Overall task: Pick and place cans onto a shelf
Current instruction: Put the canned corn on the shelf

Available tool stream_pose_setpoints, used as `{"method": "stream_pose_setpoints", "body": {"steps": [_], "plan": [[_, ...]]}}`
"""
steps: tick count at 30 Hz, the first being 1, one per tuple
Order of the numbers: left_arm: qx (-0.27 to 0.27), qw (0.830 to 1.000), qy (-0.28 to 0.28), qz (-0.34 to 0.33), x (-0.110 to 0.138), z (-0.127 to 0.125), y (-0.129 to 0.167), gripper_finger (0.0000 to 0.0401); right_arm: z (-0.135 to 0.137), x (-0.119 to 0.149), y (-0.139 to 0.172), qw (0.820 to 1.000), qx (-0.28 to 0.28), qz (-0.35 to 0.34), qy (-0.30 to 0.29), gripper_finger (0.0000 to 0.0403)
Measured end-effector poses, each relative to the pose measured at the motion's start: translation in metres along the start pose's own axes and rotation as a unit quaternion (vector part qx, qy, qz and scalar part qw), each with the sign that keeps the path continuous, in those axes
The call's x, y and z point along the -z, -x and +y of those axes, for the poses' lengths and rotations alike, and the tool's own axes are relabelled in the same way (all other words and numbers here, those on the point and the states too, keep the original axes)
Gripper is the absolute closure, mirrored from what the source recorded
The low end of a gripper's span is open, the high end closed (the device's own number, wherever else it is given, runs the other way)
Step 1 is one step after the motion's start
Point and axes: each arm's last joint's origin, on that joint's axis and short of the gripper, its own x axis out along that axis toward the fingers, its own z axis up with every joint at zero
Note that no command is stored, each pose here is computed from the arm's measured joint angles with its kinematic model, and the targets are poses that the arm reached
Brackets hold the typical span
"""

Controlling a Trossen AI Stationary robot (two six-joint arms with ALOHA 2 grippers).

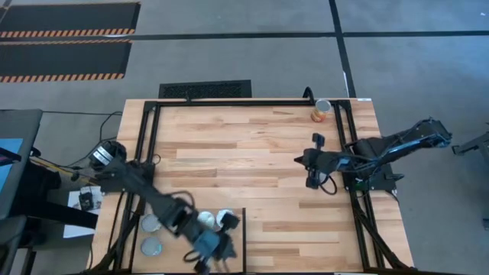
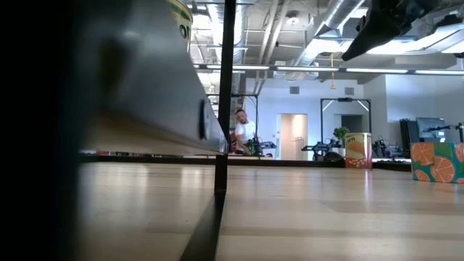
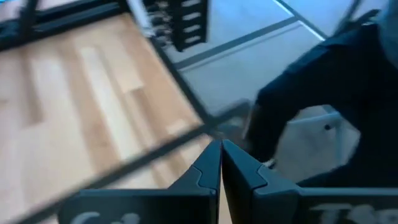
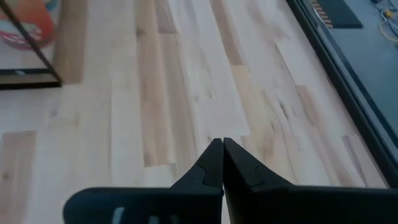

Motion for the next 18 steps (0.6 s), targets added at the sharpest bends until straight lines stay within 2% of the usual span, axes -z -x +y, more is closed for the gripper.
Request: {"method": "stream_pose_setpoints", "body": {"steps": [10, 18], "plan": [[-0.079, 0.997, -0.003, -0.006, -0.003, 0.086, 0.001, 0.0401, -0.029, 0.002, -0.011, 0.997, 0.064, 0.038, -0.029, 0.0368], [-0.135, 0.991, 0.005, -0.003, -0.001, 0.127, 0.007, 0.0401, -0.050, 0.003, -0.016, 0.991, 0.108, 0.054, -0.056, 0.0342]]}}
